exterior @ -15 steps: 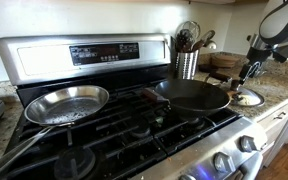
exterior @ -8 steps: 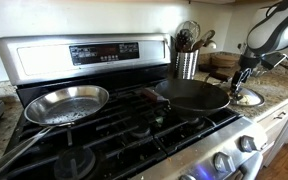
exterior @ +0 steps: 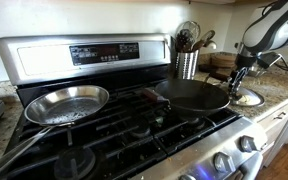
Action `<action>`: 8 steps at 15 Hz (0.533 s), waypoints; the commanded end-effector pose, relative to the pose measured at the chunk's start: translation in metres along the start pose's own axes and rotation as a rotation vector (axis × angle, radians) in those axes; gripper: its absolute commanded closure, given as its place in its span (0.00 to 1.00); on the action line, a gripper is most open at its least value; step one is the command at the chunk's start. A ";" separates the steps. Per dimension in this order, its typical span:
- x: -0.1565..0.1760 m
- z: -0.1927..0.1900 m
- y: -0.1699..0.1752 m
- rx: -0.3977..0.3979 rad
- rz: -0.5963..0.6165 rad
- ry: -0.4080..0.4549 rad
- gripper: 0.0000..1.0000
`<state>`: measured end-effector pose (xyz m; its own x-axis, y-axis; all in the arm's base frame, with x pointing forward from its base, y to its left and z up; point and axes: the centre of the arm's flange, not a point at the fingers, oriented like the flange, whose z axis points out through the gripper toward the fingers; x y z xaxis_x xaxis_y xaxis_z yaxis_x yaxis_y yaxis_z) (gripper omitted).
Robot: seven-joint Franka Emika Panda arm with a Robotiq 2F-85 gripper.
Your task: Cover the pan on the right with the silver lid
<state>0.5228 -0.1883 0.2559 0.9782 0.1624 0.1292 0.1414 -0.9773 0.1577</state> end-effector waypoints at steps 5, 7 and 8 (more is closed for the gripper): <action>0.001 -0.004 0.014 0.013 0.022 -0.006 0.69; 0.001 -0.007 0.016 0.011 0.036 -0.010 0.79; 0.001 -0.008 0.016 0.011 0.041 -0.015 0.79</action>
<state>0.5247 -0.1945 0.2601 0.9803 0.1423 0.1368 0.1209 -0.9807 0.1538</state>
